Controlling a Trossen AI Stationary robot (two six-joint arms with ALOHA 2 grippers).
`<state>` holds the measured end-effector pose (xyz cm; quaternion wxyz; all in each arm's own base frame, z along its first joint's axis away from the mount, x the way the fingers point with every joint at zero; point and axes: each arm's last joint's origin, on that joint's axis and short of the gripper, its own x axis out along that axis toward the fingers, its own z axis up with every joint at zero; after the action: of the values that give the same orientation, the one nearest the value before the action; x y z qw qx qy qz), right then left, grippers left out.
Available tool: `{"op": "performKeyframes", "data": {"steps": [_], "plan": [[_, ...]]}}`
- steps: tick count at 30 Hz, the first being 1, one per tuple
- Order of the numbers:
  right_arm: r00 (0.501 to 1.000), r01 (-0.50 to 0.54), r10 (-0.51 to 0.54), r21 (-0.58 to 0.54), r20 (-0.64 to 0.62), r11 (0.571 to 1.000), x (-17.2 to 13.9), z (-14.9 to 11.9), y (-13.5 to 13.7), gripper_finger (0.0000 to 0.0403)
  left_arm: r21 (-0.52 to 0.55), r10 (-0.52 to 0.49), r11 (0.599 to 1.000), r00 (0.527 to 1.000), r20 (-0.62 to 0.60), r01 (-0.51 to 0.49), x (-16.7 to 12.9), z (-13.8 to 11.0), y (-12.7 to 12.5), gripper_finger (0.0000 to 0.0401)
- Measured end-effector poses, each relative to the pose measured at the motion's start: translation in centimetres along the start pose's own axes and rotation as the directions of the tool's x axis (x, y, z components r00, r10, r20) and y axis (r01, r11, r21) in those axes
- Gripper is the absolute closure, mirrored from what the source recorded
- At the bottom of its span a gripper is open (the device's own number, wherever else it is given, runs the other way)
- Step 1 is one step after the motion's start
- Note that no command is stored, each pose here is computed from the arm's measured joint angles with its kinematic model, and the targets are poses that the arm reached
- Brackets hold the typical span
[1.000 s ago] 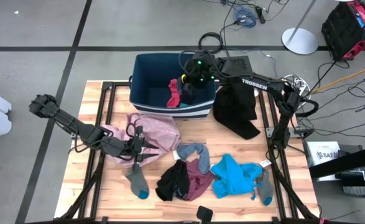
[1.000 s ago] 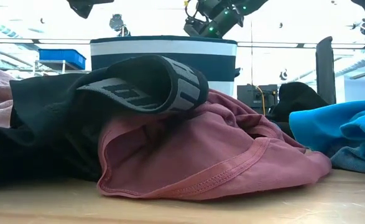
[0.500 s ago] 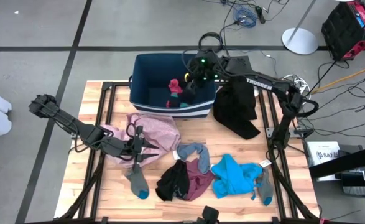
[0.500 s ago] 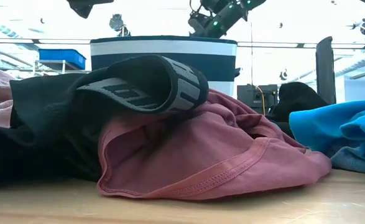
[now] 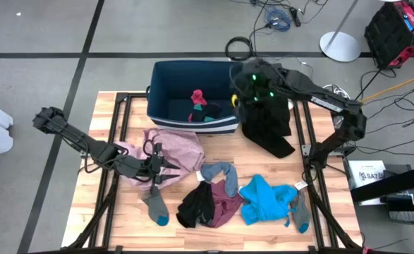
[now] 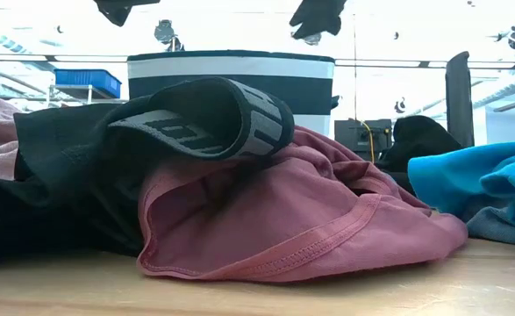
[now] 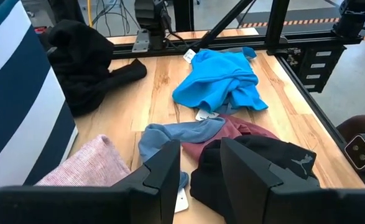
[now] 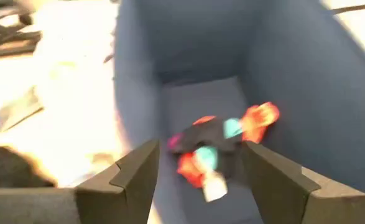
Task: Sort clothes
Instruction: Put the gray sock into the blue laundry organizer
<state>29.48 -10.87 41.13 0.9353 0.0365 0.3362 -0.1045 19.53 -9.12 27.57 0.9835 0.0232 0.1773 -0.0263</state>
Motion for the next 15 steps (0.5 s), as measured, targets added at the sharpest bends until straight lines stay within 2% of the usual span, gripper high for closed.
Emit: {"op": "performKeyframes", "data": {"steps": [5, 8, 11, 15], "plan": [[0.983, -0.139, 0.131, -0.054, -0.127, 0.989, -0.5, -1.1, 5.5, 0.0187, -0.003, -0.075, 0.997, 0.997, -0.006, 0.075, 0.0, 0.0, -0.2, 0.0276], [0.968, -0.215, 0.195, -0.123, -0.160, 0.969, 0.3, -2.1, 9.2, 0.0187, -0.003, -0.103, 0.995, 0.995, -0.010, 0.103, 0.0, 0.0, -0.3, 0.0276], [0.968, -0.216, 0.183, -0.192, -0.174, 0.957, 1.6, -3.8, 12.6, 0.0188, -0.006, -0.103, 0.995, 0.995, -0.017, 0.103, 0.0, -0.1, -0.3, 0.0276], [0.976, -0.198, 0.172, -0.218, -0.132, 0.956, 3.8, -6.6, 16.4, 0.0188, -0.063, -0.094, 0.994, 0.992, -0.088, 0.088, 0.2, -0.8, -0.3, 0.0276]]}}
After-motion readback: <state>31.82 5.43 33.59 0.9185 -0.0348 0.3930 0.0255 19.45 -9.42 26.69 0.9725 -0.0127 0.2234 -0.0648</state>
